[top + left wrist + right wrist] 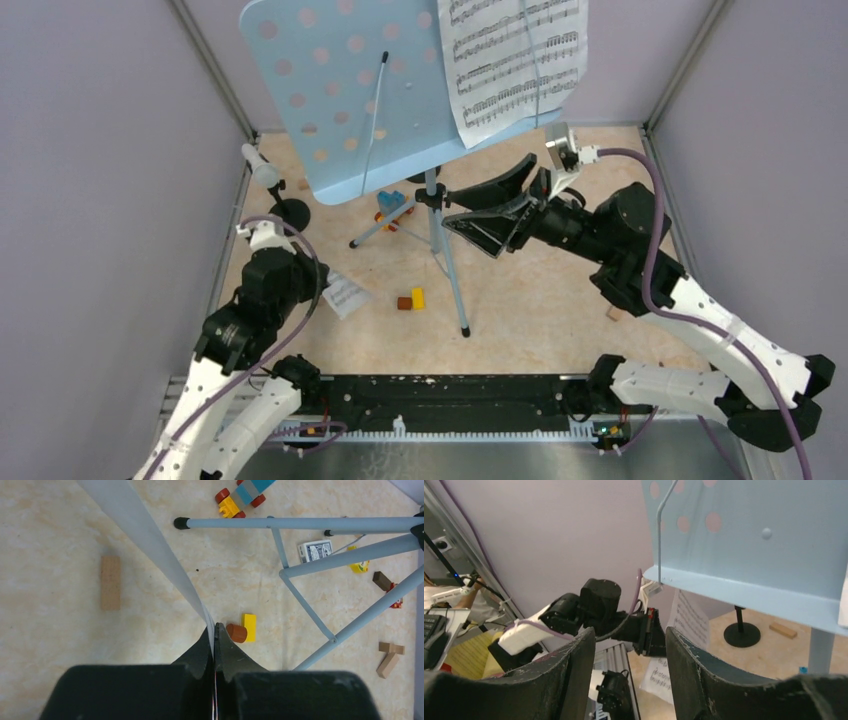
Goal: Pack up the instrument practice props
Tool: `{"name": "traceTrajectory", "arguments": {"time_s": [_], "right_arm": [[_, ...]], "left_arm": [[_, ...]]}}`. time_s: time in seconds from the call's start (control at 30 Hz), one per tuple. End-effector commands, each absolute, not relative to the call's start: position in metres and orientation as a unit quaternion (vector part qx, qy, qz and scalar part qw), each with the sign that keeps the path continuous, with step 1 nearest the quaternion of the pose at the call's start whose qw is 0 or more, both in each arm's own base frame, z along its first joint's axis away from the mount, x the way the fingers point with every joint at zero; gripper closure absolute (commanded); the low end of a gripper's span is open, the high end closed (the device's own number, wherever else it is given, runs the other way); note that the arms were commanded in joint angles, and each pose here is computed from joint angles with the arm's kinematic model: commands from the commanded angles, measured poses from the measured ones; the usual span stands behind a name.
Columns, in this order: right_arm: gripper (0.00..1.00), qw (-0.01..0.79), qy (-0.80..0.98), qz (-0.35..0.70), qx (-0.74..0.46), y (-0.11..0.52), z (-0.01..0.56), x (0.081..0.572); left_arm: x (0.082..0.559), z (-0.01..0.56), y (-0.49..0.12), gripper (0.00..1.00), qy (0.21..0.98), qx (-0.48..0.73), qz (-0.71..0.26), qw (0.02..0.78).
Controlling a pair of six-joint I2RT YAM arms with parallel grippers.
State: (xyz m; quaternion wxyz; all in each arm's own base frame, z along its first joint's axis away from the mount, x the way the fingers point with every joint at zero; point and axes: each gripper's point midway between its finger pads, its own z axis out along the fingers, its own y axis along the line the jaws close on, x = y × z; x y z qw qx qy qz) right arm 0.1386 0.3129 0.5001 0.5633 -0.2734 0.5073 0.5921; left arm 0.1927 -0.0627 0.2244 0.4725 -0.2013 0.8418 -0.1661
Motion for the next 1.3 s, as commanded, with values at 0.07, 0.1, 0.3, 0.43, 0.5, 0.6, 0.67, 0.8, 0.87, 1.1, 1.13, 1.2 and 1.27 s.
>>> {"name": "traceTrajectory", "arguments": {"time_s": [0.07,0.1,0.3,0.43,0.5,0.6,0.67,0.8,0.87,1.1,1.13,1.2,1.27], "right_arm": [[0.46,0.571,0.530,0.560,-0.281,0.290,0.473,0.129],[0.46,0.571,0.536,0.555,-0.279,0.288,0.467,0.129],[0.46,0.571,0.573,0.527,-0.261,0.275,0.439,0.135],[0.46,0.569,0.594,0.510,-0.251,0.269,0.423,0.139],[0.46,0.567,0.605,0.501,-0.247,0.268,0.415,0.142],[0.46,0.563,0.619,0.491,-0.242,0.266,0.405,0.145],[0.46,0.559,0.627,0.486,-0.240,0.265,0.399,0.146],[0.46,0.559,0.640,0.474,-0.230,0.260,0.391,0.149],[0.46,0.559,0.646,0.469,-0.225,0.258,0.387,0.151],[0.46,0.559,0.684,0.422,-0.204,0.242,0.370,0.161],[0.46,0.562,0.691,0.408,-0.199,0.238,0.368,0.164],[0.46,0.562,0.705,0.386,-0.195,0.231,0.365,0.168],[0.46,0.562,0.721,0.360,-0.186,0.222,0.361,0.172]], "left_arm": [[0.231,0.250,-0.091,1.00,0.836,-0.129,-0.188,0.499],[0.235,0.249,-0.094,1.00,0.840,-0.122,-0.187,0.495],[0.241,0.216,-0.098,1.00,0.859,-0.137,-0.191,0.454],[0.241,0.172,-0.084,1.00,0.877,-0.173,-0.185,0.408],[0.241,0.151,-0.070,0.98,0.885,-0.196,-0.172,0.386],[0.251,0.141,-0.052,0.92,0.884,-0.223,-0.137,0.387],[0.258,0.142,-0.041,0.92,0.884,-0.243,-0.114,0.382],[0.273,0.146,-0.020,0.70,0.875,-0.275,-0.080,0.391],[0.276,0.145,-0.011,0.49,0.870,-0.292,-0.070,0.390],[0.275,0.161,0.016,0.16,0.849,-0.332,-0.052,0.408],[0.272,0.168,0.019,0.13,0.844,-0.335,-0.046,0.416],[0.266,0.187,0.026,0.08,0.835,-0.335,-0.033,0.436],[0.257,0.219,0.037,0.06,0.821,-0.328,-0.007,0.468]]}}
